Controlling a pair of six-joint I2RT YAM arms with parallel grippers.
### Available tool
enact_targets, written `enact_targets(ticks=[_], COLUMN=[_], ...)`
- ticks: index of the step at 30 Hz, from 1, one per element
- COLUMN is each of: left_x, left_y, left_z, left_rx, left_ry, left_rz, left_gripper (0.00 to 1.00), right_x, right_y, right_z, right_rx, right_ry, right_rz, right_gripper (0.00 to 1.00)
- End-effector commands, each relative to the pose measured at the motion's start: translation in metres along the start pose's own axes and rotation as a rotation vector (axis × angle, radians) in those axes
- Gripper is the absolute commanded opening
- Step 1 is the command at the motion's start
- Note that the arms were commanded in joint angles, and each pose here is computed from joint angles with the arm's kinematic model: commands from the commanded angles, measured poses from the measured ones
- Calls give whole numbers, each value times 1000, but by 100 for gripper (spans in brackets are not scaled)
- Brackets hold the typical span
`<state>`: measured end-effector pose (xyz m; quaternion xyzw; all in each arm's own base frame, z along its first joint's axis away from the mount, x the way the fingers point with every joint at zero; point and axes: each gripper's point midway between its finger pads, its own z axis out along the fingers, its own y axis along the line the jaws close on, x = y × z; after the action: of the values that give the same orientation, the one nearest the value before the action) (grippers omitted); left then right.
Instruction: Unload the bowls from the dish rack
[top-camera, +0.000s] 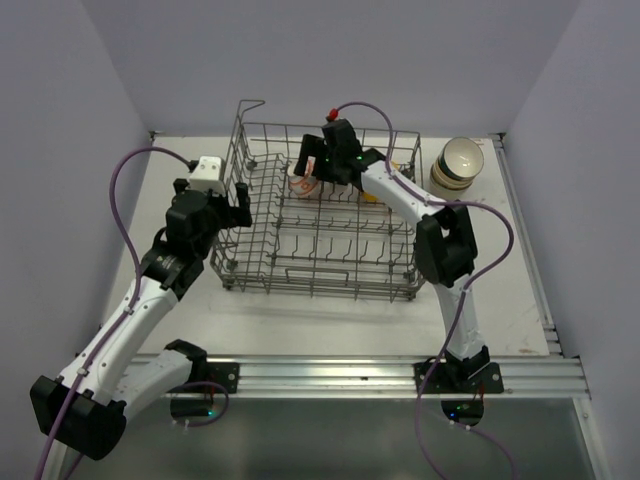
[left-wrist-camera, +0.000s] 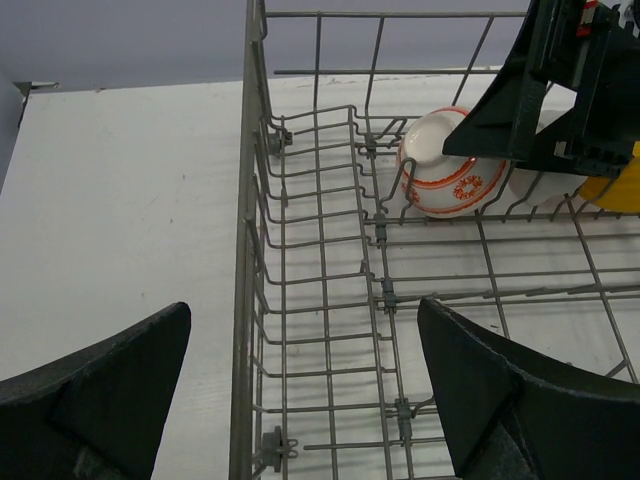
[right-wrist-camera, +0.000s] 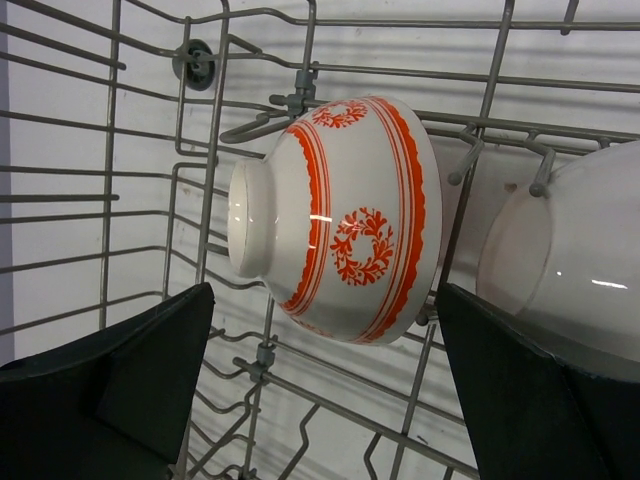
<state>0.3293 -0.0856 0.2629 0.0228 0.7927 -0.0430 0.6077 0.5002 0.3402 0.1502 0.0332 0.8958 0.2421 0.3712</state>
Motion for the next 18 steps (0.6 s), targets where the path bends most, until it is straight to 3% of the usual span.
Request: enact_targets(ticks=[1,10,18], left_x=[-12,-10,-8], left_y=[1,-1,-2], left_z=[-1,0,1], left_rx=[7,15,19], left_ry=[-47,-39,-33], left_rz=[5,7,10], left_gripper=[100,100,100], right_x=[-23,-20,-28], right_y=[16,42,48], right_z=[-3,-2,-13], right_rx=[-61,-293,-382], right_ry=[-67,-62,-116], right_rz=[-8,55,62], right_gripper=[98,94,89])
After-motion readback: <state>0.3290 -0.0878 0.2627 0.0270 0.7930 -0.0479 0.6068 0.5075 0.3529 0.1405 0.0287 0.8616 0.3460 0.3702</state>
